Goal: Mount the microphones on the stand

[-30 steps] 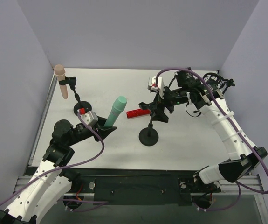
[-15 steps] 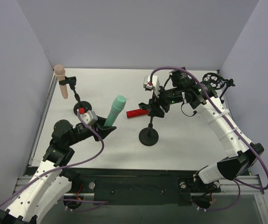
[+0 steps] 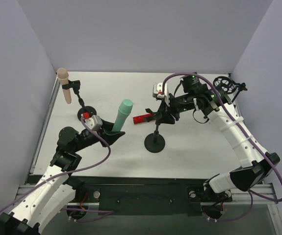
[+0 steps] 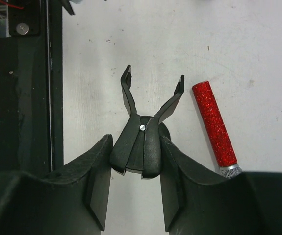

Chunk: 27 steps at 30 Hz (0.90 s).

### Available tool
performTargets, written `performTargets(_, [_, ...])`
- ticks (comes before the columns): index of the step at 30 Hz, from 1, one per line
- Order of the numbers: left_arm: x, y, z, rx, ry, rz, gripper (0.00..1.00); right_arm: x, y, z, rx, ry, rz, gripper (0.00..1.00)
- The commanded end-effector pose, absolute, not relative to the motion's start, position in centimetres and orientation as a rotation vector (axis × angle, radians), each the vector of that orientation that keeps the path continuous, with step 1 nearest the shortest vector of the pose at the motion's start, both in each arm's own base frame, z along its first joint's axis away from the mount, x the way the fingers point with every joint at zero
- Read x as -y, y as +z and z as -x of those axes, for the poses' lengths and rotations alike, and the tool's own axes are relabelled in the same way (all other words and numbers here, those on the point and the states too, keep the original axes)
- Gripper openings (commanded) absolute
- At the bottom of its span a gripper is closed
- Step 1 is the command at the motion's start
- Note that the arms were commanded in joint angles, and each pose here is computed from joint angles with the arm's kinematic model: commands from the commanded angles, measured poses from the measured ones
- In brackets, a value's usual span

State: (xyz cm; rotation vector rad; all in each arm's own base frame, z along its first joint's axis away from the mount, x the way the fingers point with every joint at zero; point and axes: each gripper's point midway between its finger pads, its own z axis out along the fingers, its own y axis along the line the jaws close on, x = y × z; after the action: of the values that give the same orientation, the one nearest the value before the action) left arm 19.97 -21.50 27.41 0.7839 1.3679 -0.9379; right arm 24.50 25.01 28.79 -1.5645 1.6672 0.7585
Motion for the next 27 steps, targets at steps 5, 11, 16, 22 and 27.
performTargets(5, [23.1, 30.8, -22.4, -1.23, -1.061, -0.593, 0.0, -24.8, 28.1, -21.9, -1.688, 0.909, 1.601, 0.33])
performTargets(11, [24.5, 29.8, -24.1, -1.222, -1.001, -0.563, 0.0, -25.2, 28.0, -22.8, -1.719, 0.914, 1.572, 0.56])
performTargets(16, [25.5, 29.4, -24.9, -1.182, -0.976, -0.58, 0.0, -25.1, 28.3, -22.7, -1.714, 0.913, 1.565, 0.65])
performTargets(22, [26.7, 28.8, -24.8, -1.159, -0.985, -0.622, 0.0, -24.9, 28.8, -22.7, -1.7, 0.922, 1.532, 0.73])
performTargets(27, [27.1, 28.8, -25.1, -1.157, -0.981, -0.621, 0.0, -25.0, 28.7, -23.1, -1.708, 0.916, 1.521, 0.78])
